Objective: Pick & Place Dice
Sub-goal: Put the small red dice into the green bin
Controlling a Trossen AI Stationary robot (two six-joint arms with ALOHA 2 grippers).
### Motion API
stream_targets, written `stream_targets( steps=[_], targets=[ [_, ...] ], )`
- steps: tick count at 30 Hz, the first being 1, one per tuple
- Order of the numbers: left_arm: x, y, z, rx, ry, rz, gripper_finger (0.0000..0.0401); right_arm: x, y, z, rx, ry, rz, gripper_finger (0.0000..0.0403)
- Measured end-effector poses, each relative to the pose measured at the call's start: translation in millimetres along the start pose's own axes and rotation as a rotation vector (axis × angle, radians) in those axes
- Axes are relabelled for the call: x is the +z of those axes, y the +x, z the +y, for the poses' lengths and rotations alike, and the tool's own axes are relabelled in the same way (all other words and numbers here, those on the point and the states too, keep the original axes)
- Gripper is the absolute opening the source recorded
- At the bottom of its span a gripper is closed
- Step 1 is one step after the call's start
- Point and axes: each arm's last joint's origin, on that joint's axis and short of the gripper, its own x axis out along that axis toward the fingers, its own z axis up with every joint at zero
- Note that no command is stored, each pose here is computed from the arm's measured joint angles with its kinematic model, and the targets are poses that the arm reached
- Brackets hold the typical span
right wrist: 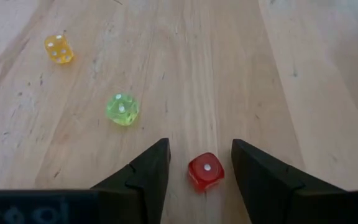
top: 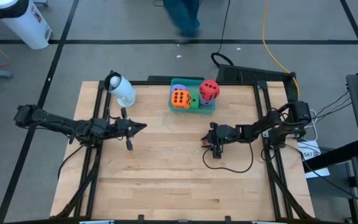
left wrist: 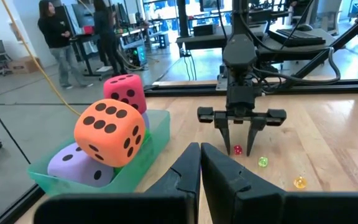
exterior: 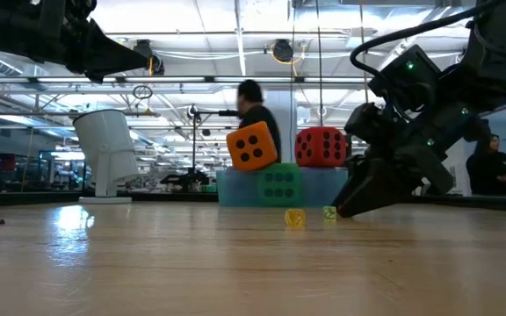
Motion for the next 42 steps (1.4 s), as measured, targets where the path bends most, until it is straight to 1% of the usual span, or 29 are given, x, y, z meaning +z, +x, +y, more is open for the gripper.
stream_targets(
  steps=[6, 14, 16, 19, 23, 25, 26, 28, 30, 32, 34, 36, 38, 41, 42],
  targets=[
    [-0.1, 0.0, 0.0, 0.000, 0.000, 0.001, 0.0026, 0.0, -6.8, -1.0, -0.022, 0.006, 0.047, 0.0166],
    [-0.1, 0.0, 0.0, 0.000, 0.000, 0.001, 0.0026, 1.4, -7.8, -1.0, -0.018, 0.000, 0.037, 0.0166],
    [-0.1, 0.0, 0.0, 0.000, -0.001, 0.001, 0.0026, 0.9, -7.8, -1.0, -0.018, 0.001, 0.042, 0.0160],
    [-0.1, 0.0, 0.1, 0.001, -0.002, 0.001, 0.0026, 0.5, -7.9, -0.9, -0.017, 0.002, 0.046, 0.0132],
    [-0.1, 0.0, 0.0, 0.000, 0.000, 0.001, 0.0026, 2.0, -8.3, -1.5, -0.037, 0.001, 0.034, 0.0069],
    [-0.1, 0.0, 0.0, 0.000, 0.000, 0.001, 0.0026, 6.6, -12.1, -3.0, -0.082, -0.012, 0.017, 0.0039],
    [-0.1, 0.0, 0.1, 0.000, 0.000, 0.001, 0.0026, 8.7, -14.0, -4.7, -0.114, -0.023, 0.013, 0.0036],
    [-0.1, 0.0, 0.0, 0.000, 0.000, 0.001, 0.0026, 19.4, -20.0, -7.6, -0.188, -0.042, -0.031, 0.0036],
    [0.2, 0.0, 0.1, 0.001, -0.005, -0.002, 0.0026, 34.0, -28.1, -11.1, -0.289, -0.052, -0.104, 0.0036],
    [0.2, 0.0, 0.1, 0.001, -0.005, -0.002, 0.0026, 44.2, -35.2, -16.5, -0.383, -0.065, -0.142, 0.0039],
    [0.6, 0.0, 0.2, 0.001, -0.008, -0.005, 0.0026, 51.7, -40.9, -24.9, -0.452, -0.071, -0.158, 0.0053],
    [0.5, 0.1, 0.2, 0.001, -0.006, -0.005, 0.0026, 60.3, -45.5, -37.2, -0.500, -0.045, -0.193, 0.0061],
    [0.5, 0.1, 0.3, 0.002, -0.006, -0.005, 0.0026, 61.1, -47.9, -52.0, -0.549, -0.014, -0.192, 0.0059],
    [1.1, 0.1, 0.4, 0.003, -0.006, -0.011, 0.0026, 51.9, -46.6, -70.5, -0.606, 0.019, -0.137, 0.0044],
    [1.1, 0.1, 0.6, 0.004, -0.005, -0.010, 0.0026, 49.6, -45.1, -74.7, -0.609, 0.031, -0.131, 0.0041]
  ],
)
